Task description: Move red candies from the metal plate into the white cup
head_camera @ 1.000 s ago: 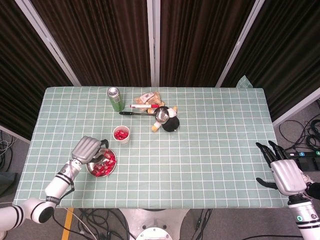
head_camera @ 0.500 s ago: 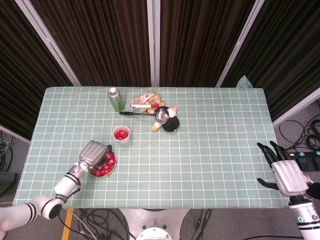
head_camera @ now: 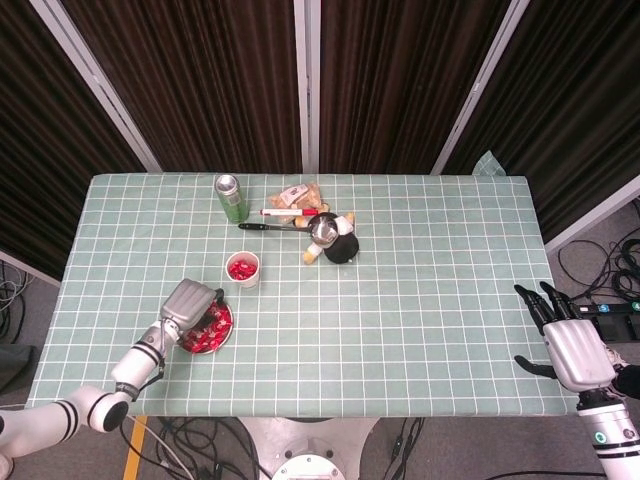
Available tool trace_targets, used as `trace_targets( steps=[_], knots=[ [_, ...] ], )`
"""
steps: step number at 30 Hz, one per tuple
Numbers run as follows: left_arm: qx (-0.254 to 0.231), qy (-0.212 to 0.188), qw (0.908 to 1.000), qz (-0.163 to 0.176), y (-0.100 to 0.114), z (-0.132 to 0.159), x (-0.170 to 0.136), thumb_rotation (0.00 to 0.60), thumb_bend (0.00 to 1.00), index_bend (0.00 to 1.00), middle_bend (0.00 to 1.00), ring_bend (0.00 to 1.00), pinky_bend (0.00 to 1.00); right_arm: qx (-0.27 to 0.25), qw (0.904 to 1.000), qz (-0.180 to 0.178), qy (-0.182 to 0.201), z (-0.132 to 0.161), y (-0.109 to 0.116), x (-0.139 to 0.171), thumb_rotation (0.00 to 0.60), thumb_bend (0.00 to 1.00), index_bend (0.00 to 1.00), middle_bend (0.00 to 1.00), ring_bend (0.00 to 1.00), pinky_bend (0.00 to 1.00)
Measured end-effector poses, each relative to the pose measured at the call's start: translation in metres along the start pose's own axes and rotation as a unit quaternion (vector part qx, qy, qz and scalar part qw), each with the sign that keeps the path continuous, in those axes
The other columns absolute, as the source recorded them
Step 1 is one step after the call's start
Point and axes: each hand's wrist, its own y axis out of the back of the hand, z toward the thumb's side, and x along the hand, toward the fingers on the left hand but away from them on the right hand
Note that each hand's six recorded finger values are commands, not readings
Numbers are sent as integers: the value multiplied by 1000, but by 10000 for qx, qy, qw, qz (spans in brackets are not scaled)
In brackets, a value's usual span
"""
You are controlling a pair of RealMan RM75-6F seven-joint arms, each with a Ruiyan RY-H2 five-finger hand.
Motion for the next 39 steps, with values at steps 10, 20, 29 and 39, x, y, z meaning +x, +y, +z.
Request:
trace_targets(
  steps=[10,20,29,39],
  knots=[
    [-77,85,9999,39,-5,-3,1,600,331,607,970,947,1000,4,10000,22,25,2,-1,0,600,23,43,160,0,137],
    [-728,129,9963,428,16,-9,-15,600,340,629,975,948,1000,12,10000,-1,64,3,-1,1,600,23,42,160,0,137],
    [-1135,15,9866,1171,90,-10,-14,600,342,611,974,948,1000,-17,9999,10,106,4,-2,-2,600,23,43,160,0,137],
    [-1106,-22,9895,934,125,12,36,600,341,593,968,947,1000,14,9999,-1,142,6,1,-5,600,23,43,160,0,137]
  ],
)
